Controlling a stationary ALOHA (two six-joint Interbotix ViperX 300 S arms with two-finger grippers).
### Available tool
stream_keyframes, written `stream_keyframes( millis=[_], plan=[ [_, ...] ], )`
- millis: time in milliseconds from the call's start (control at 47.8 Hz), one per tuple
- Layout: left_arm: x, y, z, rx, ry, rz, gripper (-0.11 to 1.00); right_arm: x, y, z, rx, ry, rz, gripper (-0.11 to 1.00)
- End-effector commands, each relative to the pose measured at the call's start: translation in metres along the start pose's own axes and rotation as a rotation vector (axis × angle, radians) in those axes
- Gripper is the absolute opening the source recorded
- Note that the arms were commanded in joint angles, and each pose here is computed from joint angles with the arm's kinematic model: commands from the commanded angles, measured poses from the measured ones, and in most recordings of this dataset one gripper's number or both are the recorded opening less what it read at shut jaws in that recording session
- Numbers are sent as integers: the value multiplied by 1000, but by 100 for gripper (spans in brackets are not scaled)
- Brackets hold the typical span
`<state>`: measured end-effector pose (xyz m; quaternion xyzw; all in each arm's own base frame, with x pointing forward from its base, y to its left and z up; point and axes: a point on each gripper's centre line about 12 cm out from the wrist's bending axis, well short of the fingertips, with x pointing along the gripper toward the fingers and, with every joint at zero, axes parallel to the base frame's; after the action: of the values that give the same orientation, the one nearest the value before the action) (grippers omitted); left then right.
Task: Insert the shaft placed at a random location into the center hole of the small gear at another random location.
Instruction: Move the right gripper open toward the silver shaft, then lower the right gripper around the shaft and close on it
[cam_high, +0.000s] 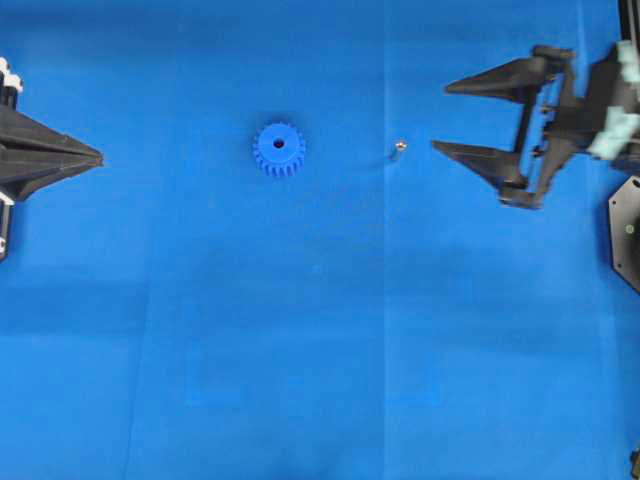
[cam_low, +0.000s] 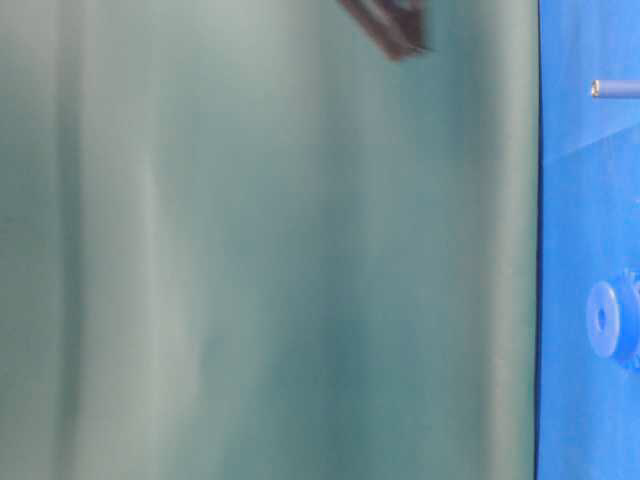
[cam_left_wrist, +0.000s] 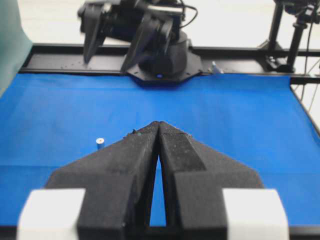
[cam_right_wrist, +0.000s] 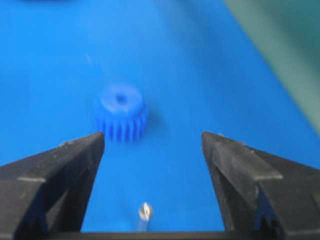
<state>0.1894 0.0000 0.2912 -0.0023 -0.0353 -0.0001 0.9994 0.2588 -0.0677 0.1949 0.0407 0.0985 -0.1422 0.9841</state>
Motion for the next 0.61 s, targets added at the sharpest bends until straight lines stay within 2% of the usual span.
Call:
stream_keyframes(
  millis=[0, 84, 230, 377, 586],
  plan=[
    [1, 0, 3, 2, -9, 2, 0, 12, -2, -6, 6, 0, -12, 62],
    [1, 0, 2, 2, -8, 2, 0, 23, -3, -18, 10, 27, -24, 58],
    [0, 0, 0, 2, -3, 2, 0, 36, -7, -39, 27, 69, -52, 59],
    [0, 0, -1, 2, 2, 1, 0, 43, -11, -51, 46, 84, -83, 59],
    [-1, 0, -4, 5, 8, 1, 0, 51, -11, -67, 57, 129, -87, 59]
  ],
)
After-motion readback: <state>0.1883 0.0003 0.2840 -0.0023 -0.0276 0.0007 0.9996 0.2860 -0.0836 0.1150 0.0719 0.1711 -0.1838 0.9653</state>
